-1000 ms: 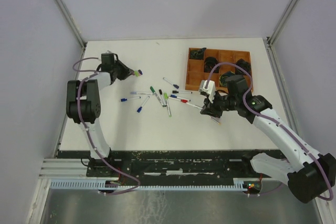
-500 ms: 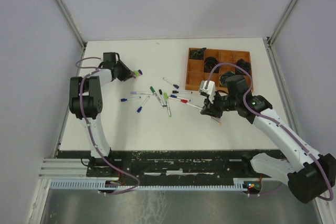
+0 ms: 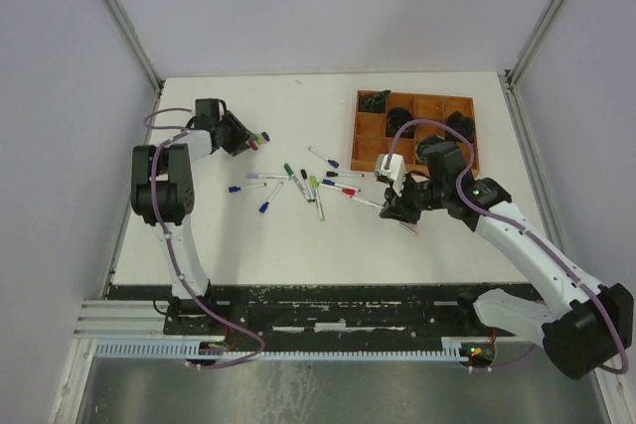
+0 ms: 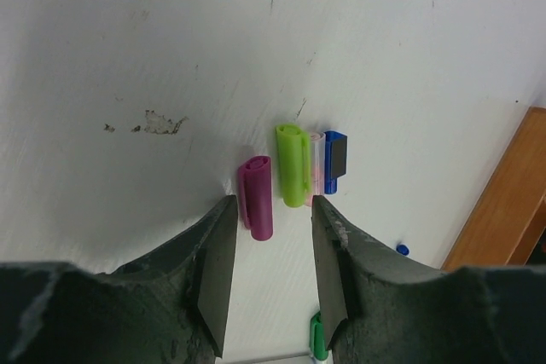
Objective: Open the pen caps
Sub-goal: Place the pen cap at the center of the board, then place the pen at the center of the board.
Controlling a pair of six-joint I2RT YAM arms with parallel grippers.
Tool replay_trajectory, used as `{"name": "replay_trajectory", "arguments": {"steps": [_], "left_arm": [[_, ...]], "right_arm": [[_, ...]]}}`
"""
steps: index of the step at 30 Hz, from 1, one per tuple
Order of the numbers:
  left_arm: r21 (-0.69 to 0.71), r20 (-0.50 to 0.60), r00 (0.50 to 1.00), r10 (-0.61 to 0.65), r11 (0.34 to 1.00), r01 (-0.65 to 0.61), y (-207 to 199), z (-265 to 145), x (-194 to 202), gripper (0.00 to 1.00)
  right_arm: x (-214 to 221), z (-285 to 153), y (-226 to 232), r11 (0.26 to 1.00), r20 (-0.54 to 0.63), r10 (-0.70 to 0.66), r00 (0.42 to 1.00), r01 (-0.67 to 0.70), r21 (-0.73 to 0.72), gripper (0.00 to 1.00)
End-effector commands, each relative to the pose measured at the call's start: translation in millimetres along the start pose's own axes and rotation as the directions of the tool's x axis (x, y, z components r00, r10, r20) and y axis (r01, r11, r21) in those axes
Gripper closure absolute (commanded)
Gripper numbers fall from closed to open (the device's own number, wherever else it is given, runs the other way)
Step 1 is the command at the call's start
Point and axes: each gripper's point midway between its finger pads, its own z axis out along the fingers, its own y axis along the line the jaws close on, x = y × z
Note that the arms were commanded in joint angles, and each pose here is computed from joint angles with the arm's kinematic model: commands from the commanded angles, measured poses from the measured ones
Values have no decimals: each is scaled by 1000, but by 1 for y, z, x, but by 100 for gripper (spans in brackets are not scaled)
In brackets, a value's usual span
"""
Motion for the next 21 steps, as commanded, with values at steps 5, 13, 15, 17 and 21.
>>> {"name": "replay_trajectory", "arguments": {"steps": [5, 13, 15, 17, 21], "left_arm": [[75, 154, 985, 81, 993, -93, -35, -59, -32, 47], [345, 205, 976, 68, 928, -137, -80, -128, 6, 47], [388, 202, 973, 114, 903, -186, -91, -147, 32, 46], [425, 232, 958, 169, 868, -256, -109, -172, 57, 45], [462, 269, 934, 234, 820, -339, -122, -205, 108, 43]], "right_arm": [[31, 10, -21, 999, -212, 35, 977, -32, 16, 98], [73, 19, -42, 990, -373, 124, 920, -88, 111, 98], [82, 20, -44, 986, -421, 152, 894, -110, 124, 98], [91, 21, -48, 981, -465, 185, 866, -131, 146, 98], [100, 25, -55, 969, -499, 233, 835, -158, 188, 98]]}}
